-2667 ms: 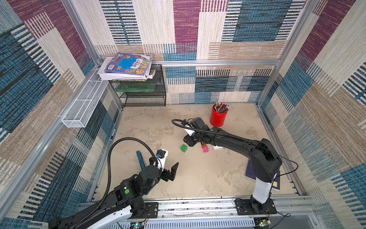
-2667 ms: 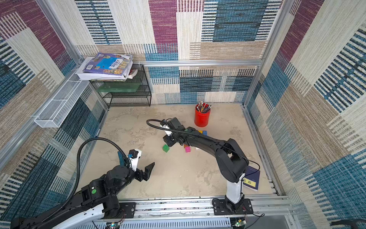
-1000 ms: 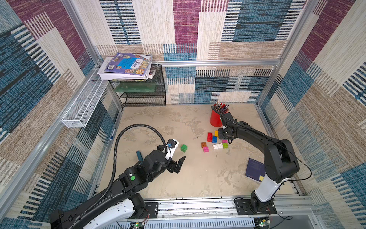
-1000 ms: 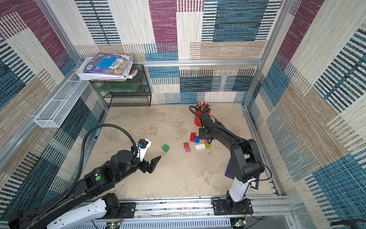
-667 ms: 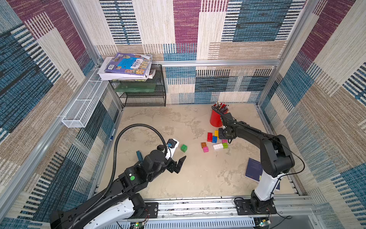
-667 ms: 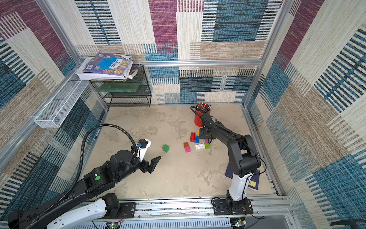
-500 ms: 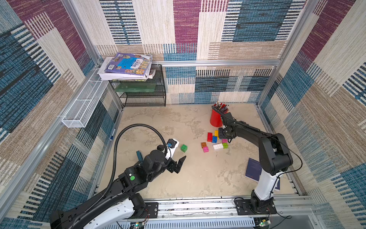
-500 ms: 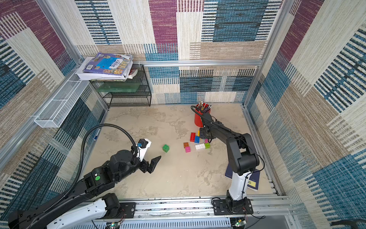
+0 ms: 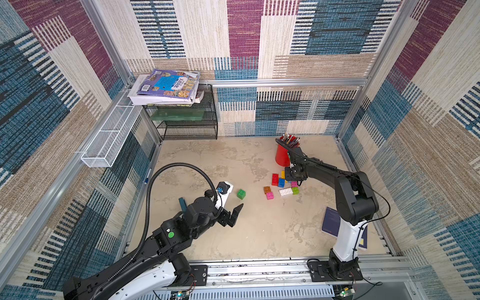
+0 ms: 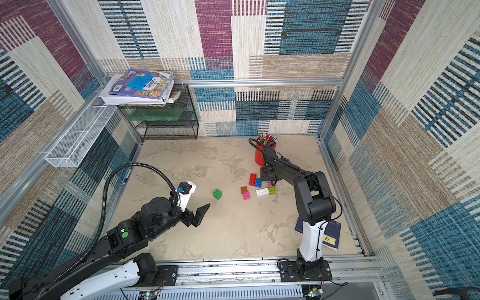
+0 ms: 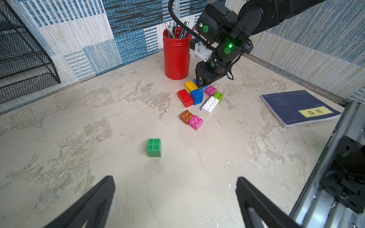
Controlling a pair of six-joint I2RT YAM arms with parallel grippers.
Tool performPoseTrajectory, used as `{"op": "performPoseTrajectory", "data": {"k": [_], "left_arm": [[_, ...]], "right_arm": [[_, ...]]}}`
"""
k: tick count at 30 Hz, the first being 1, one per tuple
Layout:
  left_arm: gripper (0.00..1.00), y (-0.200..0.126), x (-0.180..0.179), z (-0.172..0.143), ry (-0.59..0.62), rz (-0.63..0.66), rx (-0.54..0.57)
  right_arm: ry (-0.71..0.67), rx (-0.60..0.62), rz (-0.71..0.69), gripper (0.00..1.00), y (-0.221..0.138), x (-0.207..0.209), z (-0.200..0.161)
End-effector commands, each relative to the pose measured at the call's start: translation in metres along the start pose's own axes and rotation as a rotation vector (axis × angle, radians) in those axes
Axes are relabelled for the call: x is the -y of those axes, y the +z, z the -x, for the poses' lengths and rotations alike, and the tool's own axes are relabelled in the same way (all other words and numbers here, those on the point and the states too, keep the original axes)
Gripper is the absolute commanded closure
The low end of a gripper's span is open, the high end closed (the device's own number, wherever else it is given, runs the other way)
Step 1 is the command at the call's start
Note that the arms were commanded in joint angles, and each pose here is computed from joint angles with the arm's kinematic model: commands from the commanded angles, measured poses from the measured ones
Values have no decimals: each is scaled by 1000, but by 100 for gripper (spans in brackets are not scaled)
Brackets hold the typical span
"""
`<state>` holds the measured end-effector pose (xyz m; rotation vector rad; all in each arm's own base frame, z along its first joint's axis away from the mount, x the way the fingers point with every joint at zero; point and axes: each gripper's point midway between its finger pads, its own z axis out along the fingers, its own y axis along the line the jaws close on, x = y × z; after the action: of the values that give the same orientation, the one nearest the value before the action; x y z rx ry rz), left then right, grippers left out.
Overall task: Assemble the letter f with lego
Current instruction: Pick up the lego brick from the center of the board.
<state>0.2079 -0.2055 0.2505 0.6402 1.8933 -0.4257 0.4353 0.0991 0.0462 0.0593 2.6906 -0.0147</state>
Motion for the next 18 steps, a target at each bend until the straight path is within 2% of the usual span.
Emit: {"op": "performPoseTrajectory", "data": {"k": [1,18], "left_arm": [[1,0,-1,1,-17,3,5],[1,-1,-1,4,-15,5,11]], "right_arm": [[-7,13,-8,57,2,0,5],[-16,-2,-51,58,8,6,5]]}}
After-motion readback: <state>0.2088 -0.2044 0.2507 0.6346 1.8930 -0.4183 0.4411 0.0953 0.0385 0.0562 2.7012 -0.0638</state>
